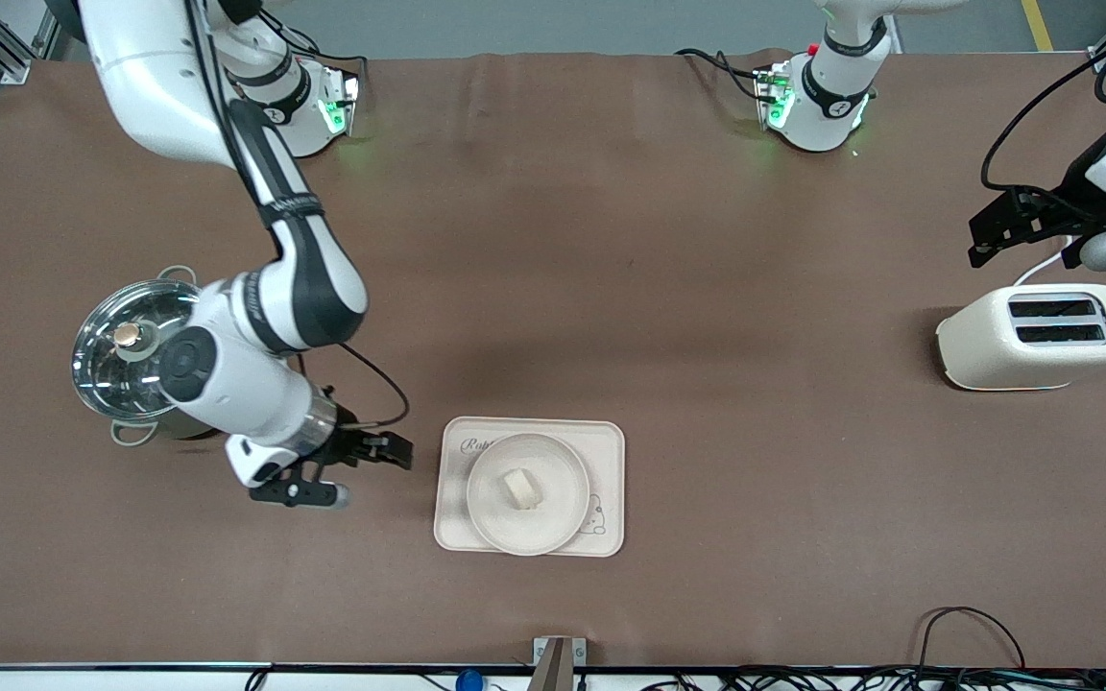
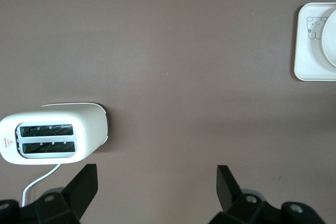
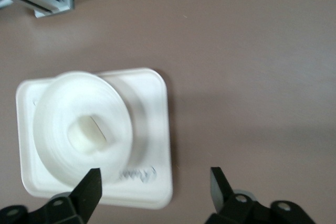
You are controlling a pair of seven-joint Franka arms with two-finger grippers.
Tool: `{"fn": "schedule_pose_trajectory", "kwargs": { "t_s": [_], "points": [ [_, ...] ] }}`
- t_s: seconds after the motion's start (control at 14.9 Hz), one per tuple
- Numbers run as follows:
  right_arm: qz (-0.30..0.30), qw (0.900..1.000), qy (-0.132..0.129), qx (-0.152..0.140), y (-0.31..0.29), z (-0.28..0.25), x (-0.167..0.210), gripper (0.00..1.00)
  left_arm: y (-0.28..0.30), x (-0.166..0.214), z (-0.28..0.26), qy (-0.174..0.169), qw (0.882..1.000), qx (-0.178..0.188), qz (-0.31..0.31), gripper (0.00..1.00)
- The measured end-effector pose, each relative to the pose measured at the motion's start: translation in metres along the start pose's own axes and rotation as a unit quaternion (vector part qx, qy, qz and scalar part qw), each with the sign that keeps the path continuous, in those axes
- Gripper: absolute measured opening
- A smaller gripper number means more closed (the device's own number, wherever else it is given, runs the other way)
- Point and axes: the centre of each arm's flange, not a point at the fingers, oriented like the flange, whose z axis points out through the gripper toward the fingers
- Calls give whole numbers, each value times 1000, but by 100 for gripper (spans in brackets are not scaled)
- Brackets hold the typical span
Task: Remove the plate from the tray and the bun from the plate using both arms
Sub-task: 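Lower the right gripper onto the white plate rim and close it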
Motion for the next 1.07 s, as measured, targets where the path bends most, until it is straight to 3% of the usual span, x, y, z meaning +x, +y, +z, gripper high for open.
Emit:
{"fn": "schedule_pose_trajectory", "kwargs": {
  "t_s": [0.13, 0.2, 0.27, 0.4, 0.87, 1.07],
  "points": [
    [-1, 1000, 11, 2, -12, 39, -1, 83, 0, 0, 0, 0, 1000, 0, 0, 100],
    [2, 1000, 9, 6, -15, 57, -1, 74, 0, 0, 0, 0, 1000, 0, 0, 100],
    [8, 1000, 6, 11, -16, 73, 0, 74, 0, 0, 0, 0, 1000, 0, 0, 100],
    [18, 1000, 0, 21, -15, 97, 1, 63, 0, 0, 0, 0, 1000, 0, 0, 100],
    [32, 998, -18, 41, -27, 134, -10, 53, 0, 0, 0, 0, 1000, 0, 0, 100],
    [32, 998, -22, 39, -27, 143, -15, 44, 0, 0, 0, 0, 1000, 0, 0, 100]
  ]
}}
